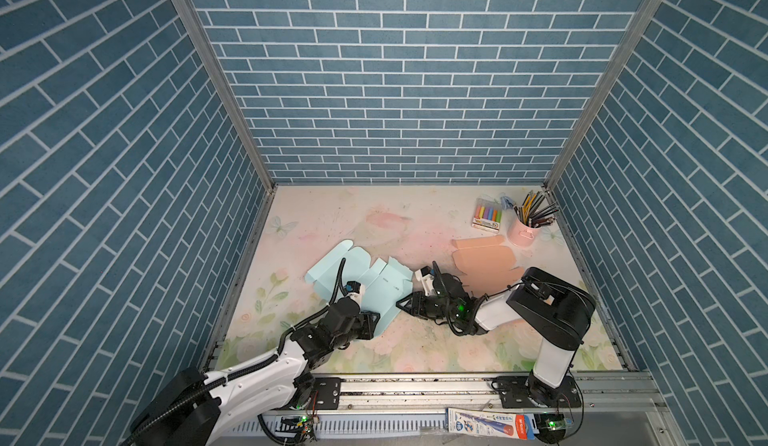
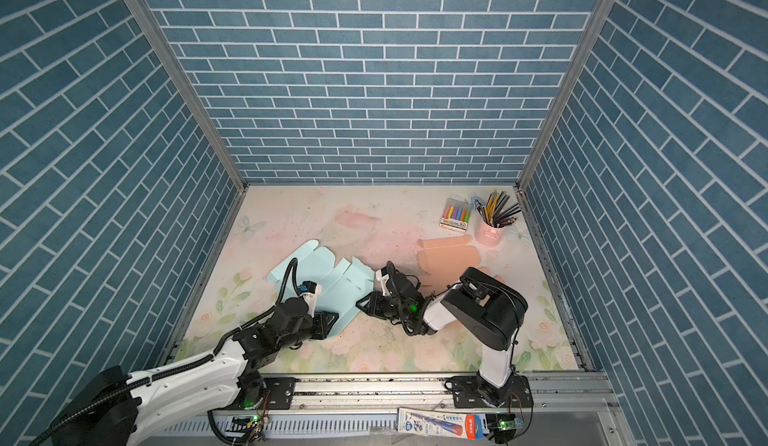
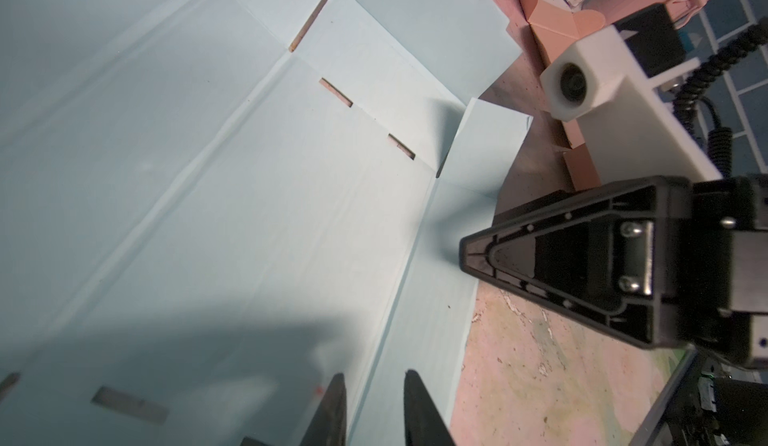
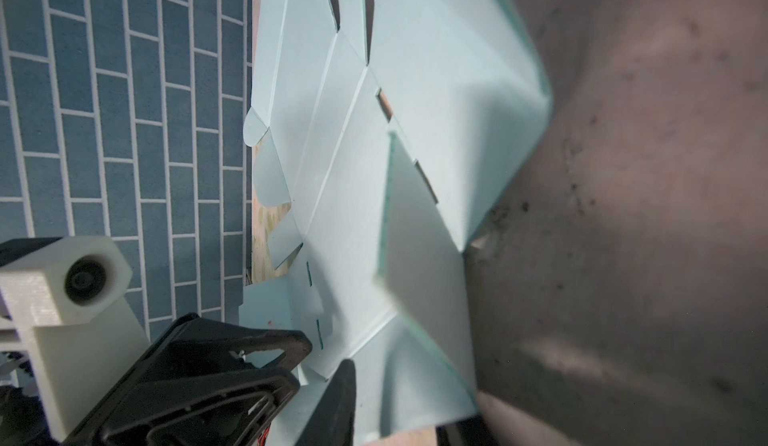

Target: Fold the paper box

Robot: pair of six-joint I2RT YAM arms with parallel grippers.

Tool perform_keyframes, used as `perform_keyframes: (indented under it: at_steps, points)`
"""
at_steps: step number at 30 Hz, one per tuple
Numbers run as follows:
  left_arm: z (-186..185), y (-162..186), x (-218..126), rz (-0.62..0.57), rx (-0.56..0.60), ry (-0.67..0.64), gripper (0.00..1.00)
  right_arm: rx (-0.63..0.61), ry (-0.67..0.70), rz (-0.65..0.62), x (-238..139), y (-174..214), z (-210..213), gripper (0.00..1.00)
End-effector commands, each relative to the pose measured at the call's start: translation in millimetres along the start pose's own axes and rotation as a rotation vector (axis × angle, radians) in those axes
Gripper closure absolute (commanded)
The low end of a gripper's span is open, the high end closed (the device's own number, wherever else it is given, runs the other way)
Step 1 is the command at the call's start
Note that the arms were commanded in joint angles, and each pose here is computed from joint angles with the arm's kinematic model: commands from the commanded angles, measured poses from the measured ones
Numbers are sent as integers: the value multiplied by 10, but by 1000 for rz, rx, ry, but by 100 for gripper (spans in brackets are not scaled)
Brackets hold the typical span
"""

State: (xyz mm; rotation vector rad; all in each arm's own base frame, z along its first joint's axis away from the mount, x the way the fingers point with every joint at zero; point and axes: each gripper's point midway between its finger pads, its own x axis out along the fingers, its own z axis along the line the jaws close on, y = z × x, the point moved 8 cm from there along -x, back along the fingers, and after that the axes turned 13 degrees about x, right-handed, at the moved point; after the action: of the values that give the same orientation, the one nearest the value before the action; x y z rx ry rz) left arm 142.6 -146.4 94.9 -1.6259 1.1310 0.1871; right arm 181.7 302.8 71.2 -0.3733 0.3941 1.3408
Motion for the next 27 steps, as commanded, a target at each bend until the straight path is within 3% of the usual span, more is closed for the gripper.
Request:
perform_keyframes:
  at_steps: [1,17,27]
  points:
    - [6,-4,-25,-23,10,0,74,38,10,-27,67,-38,8,71]
    - [9,-163,-206,-111,42,-23,75,12,77,-56,-3,-211,-16,84]
    - [-8,-168,-209,-114,61,-4,74,-43,149,-79,-151,-519,-34,82]
